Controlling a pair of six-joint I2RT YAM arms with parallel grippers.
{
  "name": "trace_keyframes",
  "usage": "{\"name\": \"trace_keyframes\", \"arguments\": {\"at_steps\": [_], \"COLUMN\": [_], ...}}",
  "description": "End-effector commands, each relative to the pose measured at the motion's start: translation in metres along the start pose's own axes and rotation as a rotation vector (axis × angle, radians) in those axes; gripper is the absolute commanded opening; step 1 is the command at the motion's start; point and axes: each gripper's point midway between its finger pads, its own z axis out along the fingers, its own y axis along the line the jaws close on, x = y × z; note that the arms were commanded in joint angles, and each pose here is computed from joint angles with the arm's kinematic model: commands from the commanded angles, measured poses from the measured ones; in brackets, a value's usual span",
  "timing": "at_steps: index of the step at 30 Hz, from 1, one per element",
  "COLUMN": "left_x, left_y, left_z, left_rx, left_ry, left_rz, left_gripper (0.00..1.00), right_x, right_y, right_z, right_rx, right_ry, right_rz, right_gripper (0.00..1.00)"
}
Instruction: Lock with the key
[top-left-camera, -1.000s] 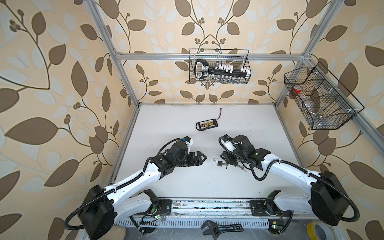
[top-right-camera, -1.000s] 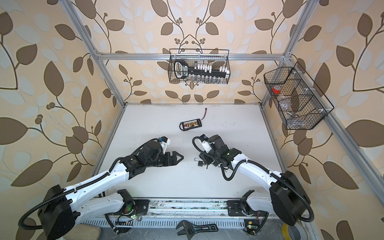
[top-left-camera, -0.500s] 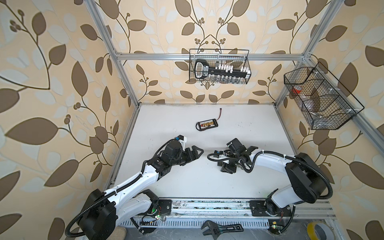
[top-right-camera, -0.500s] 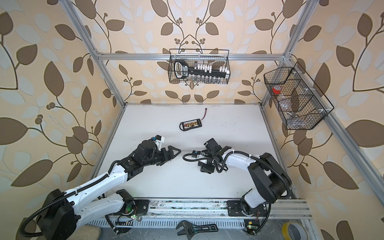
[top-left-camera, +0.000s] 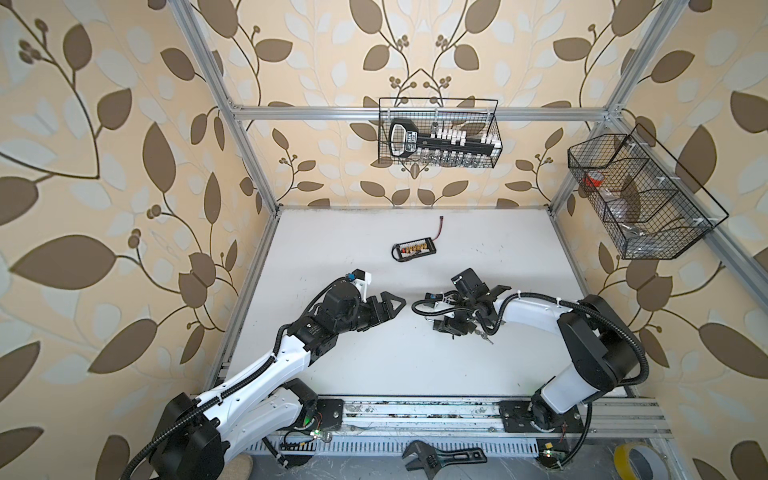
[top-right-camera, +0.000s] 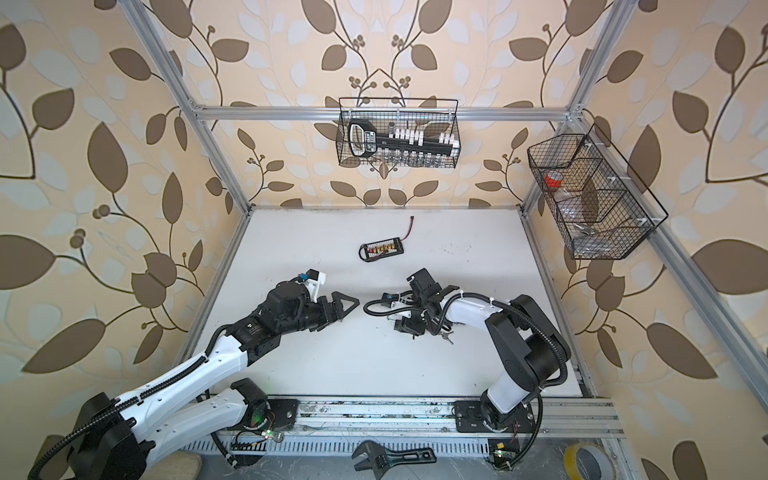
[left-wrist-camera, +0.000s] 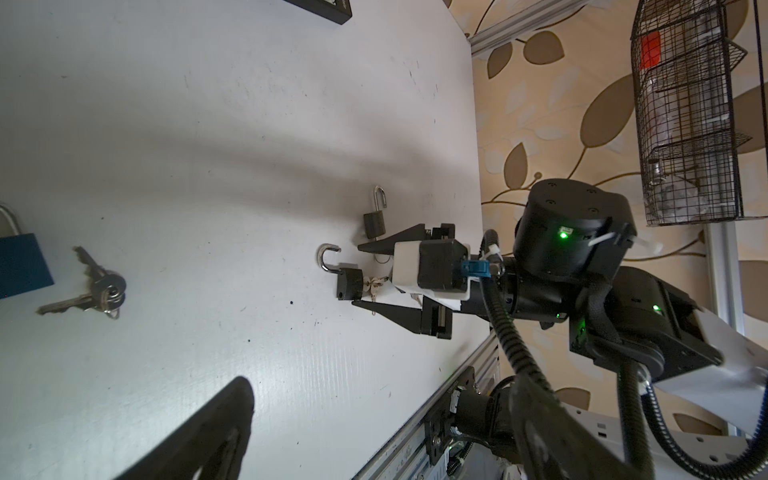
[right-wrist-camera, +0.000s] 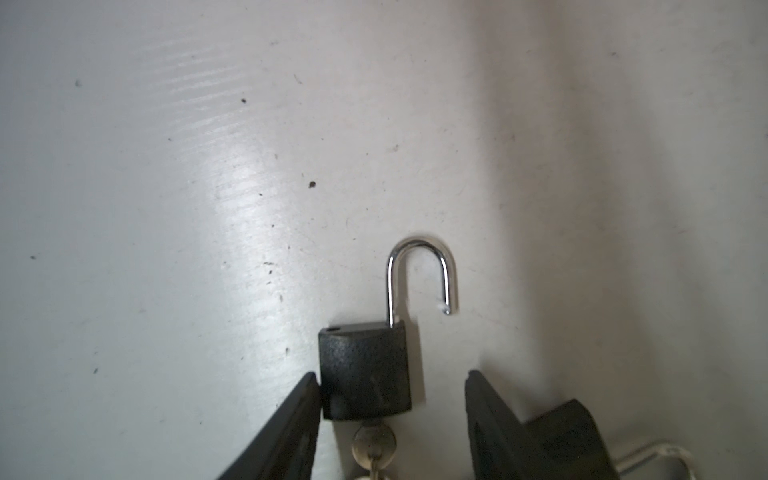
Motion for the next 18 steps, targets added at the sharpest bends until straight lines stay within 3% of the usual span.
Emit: {"name": "trace_keyframes", "arguments": {"at_steps": [1, 12, 18], "left_x": [-0.007, -0.005, -0.011], "left_y": [-0.004, 0.006, 0.005], "left_z": [-0.004, -0.008, -0.017], "left_rx": [0.01, -0.009, -0.018], "left_ry": [-0.025, -0.032, -0.049], "left_rz": [0.029, 0.016, 0.032], "left_gripper": [0.95, 0.95, 0.95], "right_x": [-0.001, 0.004, 0.002], "right_y": [0.005, 0.017, 0.02], "right_z": [0.005, 0.015, 0.016], "right_rx": [-0.045, -0.079, -0.066], "right_ry": [0.002, 0.02, 0.0], "right_rz": [-0.026, -0.02, -0.012], "right_gripper": [0.54, 0.49, 0.41]}}
